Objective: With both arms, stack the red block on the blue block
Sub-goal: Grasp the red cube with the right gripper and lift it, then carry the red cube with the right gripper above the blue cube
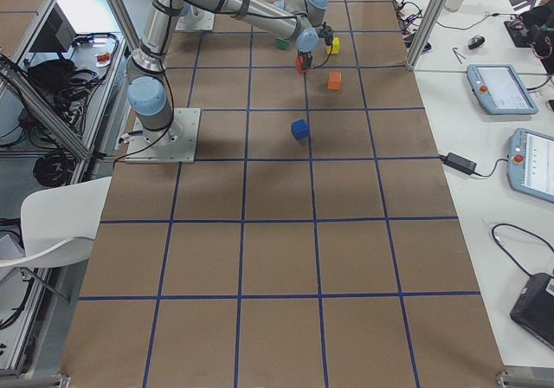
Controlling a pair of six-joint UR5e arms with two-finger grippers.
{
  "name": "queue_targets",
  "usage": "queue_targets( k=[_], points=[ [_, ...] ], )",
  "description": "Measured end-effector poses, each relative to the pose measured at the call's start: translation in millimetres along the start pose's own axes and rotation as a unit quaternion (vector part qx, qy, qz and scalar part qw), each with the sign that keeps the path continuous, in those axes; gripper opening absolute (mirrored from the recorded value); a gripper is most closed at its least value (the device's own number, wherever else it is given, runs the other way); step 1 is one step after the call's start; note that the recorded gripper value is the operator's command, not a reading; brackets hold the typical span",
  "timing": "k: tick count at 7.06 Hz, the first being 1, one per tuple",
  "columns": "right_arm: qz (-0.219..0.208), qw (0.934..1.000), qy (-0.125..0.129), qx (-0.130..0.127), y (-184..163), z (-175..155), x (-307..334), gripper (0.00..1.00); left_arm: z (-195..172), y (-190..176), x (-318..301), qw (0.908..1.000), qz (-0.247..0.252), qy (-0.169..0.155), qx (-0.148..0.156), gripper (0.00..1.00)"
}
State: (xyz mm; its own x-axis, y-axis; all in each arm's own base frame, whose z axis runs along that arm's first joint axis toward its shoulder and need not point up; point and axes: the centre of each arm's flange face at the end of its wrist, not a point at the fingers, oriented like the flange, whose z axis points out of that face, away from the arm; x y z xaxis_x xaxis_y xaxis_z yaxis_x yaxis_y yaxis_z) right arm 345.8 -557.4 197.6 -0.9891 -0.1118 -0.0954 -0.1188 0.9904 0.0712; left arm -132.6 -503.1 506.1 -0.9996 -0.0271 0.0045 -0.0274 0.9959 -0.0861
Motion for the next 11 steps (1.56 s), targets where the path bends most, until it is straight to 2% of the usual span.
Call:
queue_targets(
  k=[3,5,8,10,11],
  points=[
    [0.001,1.0000,0.005,0.009,-1.2,-12.2,3.5,0.00,-0.1,0.1,0.4,1.0000,0.000,0.001,0.000,1.00],
    [0.015,0.9997,0.005,0.020,2.5,-55.5,21.6,0.00,-0.1,0.1,0.5,1.0000,0.000,0.002,0.000,1.00],
    [0.067,0.9977,0.007,0.011,13.7,-135.1,113.9,0.00,-0.1,0.1,0.5,1.0000,0.000,0.002,0.000,1.00],
    [0.053,0.9982,0.026,0.004,22.4,-162.1,175.5,0.00,0.4,-0.1,0.7,1.0000,0.000,0.002,0.000,1.00],
    [0.029,0.9986,0.045,-0.007,27.3,-158.9,195.2,0.00,0.8,-0.4,0.7,1.0000,0.000,0.003,-0.001,1.00]
  ],
)
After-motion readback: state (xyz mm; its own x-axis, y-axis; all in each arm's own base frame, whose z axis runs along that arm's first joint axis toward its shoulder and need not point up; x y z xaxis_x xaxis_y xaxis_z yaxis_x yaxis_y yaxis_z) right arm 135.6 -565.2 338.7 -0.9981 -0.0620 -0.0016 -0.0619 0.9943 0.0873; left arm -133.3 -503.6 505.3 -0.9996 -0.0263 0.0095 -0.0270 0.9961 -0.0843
